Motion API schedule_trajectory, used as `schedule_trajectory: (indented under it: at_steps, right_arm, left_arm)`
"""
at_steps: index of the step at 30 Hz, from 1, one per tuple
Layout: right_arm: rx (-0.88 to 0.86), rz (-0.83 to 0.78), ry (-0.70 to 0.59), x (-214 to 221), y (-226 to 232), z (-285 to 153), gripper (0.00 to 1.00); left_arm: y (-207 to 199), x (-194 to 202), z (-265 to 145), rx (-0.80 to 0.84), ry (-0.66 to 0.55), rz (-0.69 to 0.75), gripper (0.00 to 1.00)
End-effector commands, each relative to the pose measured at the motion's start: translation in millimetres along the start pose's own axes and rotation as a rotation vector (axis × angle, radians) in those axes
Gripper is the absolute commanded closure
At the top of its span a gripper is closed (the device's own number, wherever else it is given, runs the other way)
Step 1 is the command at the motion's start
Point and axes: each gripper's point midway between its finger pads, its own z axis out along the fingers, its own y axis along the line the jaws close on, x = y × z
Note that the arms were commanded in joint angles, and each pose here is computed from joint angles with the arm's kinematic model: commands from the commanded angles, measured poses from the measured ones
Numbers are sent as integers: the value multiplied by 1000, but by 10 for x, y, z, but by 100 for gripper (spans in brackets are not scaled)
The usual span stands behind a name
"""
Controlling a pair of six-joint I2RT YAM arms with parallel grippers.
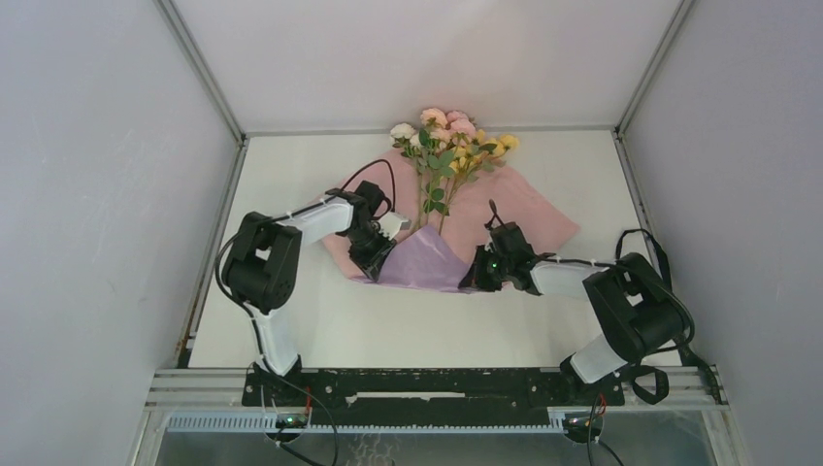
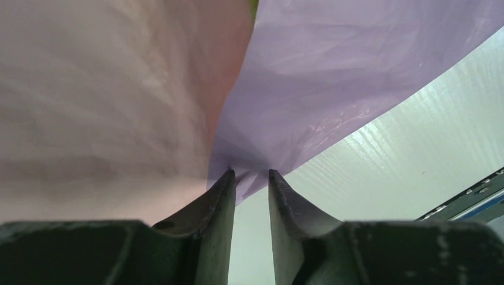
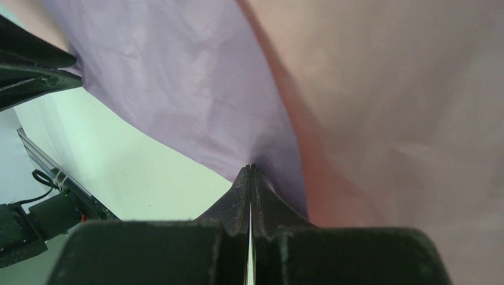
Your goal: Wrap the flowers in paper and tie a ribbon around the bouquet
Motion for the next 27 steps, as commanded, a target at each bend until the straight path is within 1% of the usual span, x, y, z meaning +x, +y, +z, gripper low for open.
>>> schedule_trajectory:
  at_steps: [1, 5, 7, 9, 10, 12, 13, 15, 17, 19, 20, 23, 25, 27]
  right_arm:
    - [130, 70, -10, 92, -362, -146, 100]
    - [189, 93, -26, 136, -534, -264, 100]
    - [198, 99, -25, 167, -568, -269, 100]
    - [199, 99, -11, 201, -574, -248, 100]
    - [200, 102, -11, 204, -575, -245, 100]
    - [204, 100, -17, 200, -569, -246, 100]
    - [203, 100, -26, 184, -558, -251, 100]
    - [195, 98, -36, 163, -525, -256, 100]
    - [195, 99, -46, 145, -515, -264, 100]
    - [205, 97, -50, 147, -523, -275, 100]
    - [209, 96, -52, 148, -527, -281, 100]
    - [217, 94, -57, 148, -532, -303, 100]
    - [222, 91, -62, 143, -533, -321, 100]
    - [227, 89, -68, 133, -539, -348, 100]
  left_arm:
    - [103, 338, 67, -44, 102, 30, 68]
    - [85, 410, 72, -44, 102, 30, 69]
    - [120, 373, 0, -81, 74, 31, 69]
    - [116, 218, -196, -125, -14, 33, 69]
    - [56, 93, -359, -137, -86, 60, 68]
    - [-137, -193, -745, -179, -256, 169, 65]
    - [-255, -309, -878, -189, -318, 239, 63]
    - [-496, -490, -991, -171, -384, 335, 61]
    - [-756, -601, -935, -85, -379, 374, 61]
    - [-922, -709, -759, 5, -344, 358, 62]
    - [-923, -787, -655, 20, -332, 331, 62]
    - [-770, -976, -315, -9, -270, 222, 63]
    - [-712, -1086, -182, -17, -251, 197, 63]
    - [-676, -1103, -58, -21, -234, 185, 63]
